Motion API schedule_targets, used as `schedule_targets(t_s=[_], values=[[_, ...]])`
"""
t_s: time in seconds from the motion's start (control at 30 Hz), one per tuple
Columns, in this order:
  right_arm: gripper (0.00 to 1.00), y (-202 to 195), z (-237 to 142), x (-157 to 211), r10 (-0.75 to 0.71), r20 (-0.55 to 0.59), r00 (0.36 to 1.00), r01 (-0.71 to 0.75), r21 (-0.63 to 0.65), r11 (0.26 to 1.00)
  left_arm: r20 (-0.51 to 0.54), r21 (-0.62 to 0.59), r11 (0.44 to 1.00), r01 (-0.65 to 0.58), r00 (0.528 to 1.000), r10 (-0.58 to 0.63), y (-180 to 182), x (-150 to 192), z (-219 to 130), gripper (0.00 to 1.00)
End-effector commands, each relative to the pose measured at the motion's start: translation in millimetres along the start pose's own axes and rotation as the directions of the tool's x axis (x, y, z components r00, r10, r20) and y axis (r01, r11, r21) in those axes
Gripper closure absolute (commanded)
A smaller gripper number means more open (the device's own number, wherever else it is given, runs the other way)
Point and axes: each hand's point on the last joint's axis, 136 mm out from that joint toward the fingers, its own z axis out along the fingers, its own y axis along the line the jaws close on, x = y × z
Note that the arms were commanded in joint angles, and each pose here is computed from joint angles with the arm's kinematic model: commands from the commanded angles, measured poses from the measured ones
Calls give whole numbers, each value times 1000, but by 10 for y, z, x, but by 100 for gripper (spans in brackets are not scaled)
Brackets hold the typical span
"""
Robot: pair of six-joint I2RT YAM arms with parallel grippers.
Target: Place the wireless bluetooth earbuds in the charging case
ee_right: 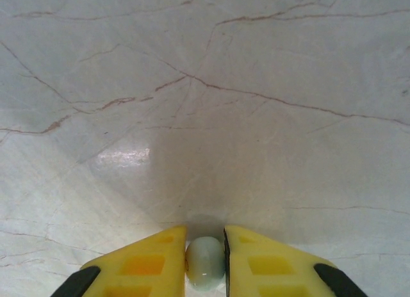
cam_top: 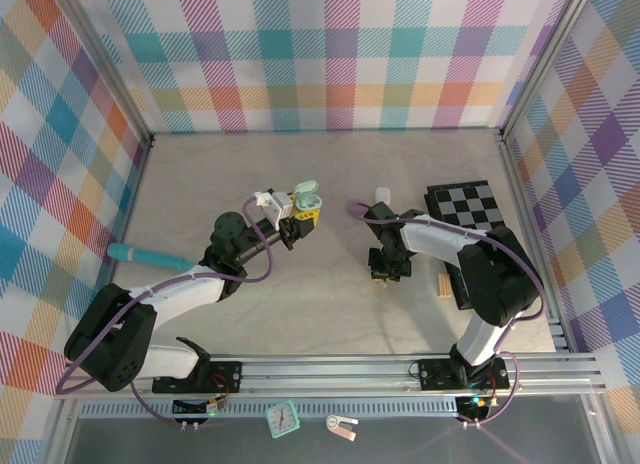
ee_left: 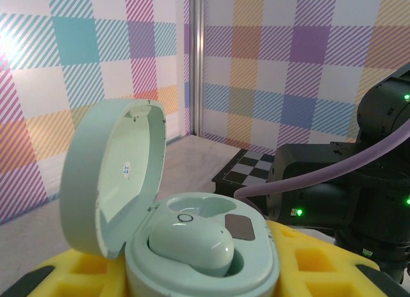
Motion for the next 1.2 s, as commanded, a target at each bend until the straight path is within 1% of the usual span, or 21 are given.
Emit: schedule_targets(t_s=[0.0, 0.17, 0.27, 0.37, 0.4, 0.53, 0.7, 0.8, 0.97, 1.07, 1.17], values=[[80, 72, -185, -85, -18, 70, 997, 21, -34, 999, 48, 26, 1000, -15, 999, 13, -27, -121, -20, 63], [82, 189, -503, -222, -38, 198, 979, 61, -113, 992, 46, 58, 998, -11, 999, 8, -65, -115, 6, 63], [83, 353, -829, -315, -65, 304, 950, 131, -201, 971, 45, 97, 995, -7, 999, 3, -112, -127, 17, 63], [84, 556, -1206, -368, -103, 409, 907, 236, -289, 928, 47, 151, 988, -16, 999, 9, -194, -159, 26, 63], [85, 628, -1343, -380, -114, 444, 889, 275, -319, 907, 51, 178, 984, -28, 999, 19, -241, -174, 26, 63], [85, 868, -1814, -363, -116, 541, 833, 392, -429, 814, 52, 223, 974, -32, 998, 21, -305, -194, 37, 63], [85, 1144, -2390, -229, -89, 658, 748, 548, -536, 642, 55, 260, 965, -29, 998, 15, -354, -210, 57, 63], [85, 1231, -2616, -157, -89, 690, 718, 604, -555, 572, 55, 296, 955, -19, 998, 3, -405, -214, 69, 63], [85, 1358, -2843, -44, -103, 719, 688, 672, -576, 466, 63, 335, 942, -7, 998, -15, -462, -228, 89, 64], [85, 1408, -2885, -32, -116, 721, 684, 687, -581, 437, 65, 375, 927, -4, 998, -22, -531, -237, 95, 64], [85, 1434, -2897, -53, -119, 725, 678, 694, -578, 429, 63, 400, 917, 2, 998, -30, -577, -233, 97, 65]])
